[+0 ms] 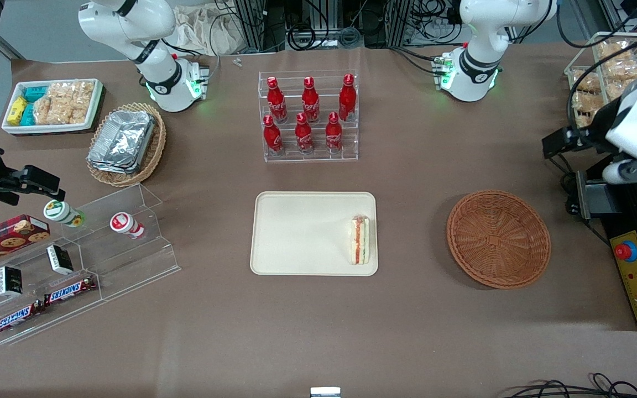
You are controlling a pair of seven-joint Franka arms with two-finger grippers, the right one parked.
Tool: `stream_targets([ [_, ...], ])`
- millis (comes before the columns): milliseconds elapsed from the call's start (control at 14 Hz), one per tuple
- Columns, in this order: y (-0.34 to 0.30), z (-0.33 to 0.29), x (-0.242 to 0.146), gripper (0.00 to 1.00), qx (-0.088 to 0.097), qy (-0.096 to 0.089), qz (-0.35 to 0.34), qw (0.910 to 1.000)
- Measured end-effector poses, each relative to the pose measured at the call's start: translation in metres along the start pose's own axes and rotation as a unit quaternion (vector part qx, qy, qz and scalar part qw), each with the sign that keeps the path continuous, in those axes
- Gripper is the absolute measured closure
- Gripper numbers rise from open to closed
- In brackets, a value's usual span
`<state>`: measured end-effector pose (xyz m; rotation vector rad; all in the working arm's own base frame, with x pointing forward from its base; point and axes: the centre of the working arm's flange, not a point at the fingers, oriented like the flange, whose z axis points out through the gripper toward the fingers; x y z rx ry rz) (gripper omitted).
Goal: Place sandwich from basket to tray
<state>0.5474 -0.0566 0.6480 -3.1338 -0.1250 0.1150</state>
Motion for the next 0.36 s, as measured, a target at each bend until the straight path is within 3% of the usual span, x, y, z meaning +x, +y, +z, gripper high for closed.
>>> stream_targets([
  [357,-0.008,0.011,-0.01,0.0,-0.001,0.0,0.0,1.0],
])
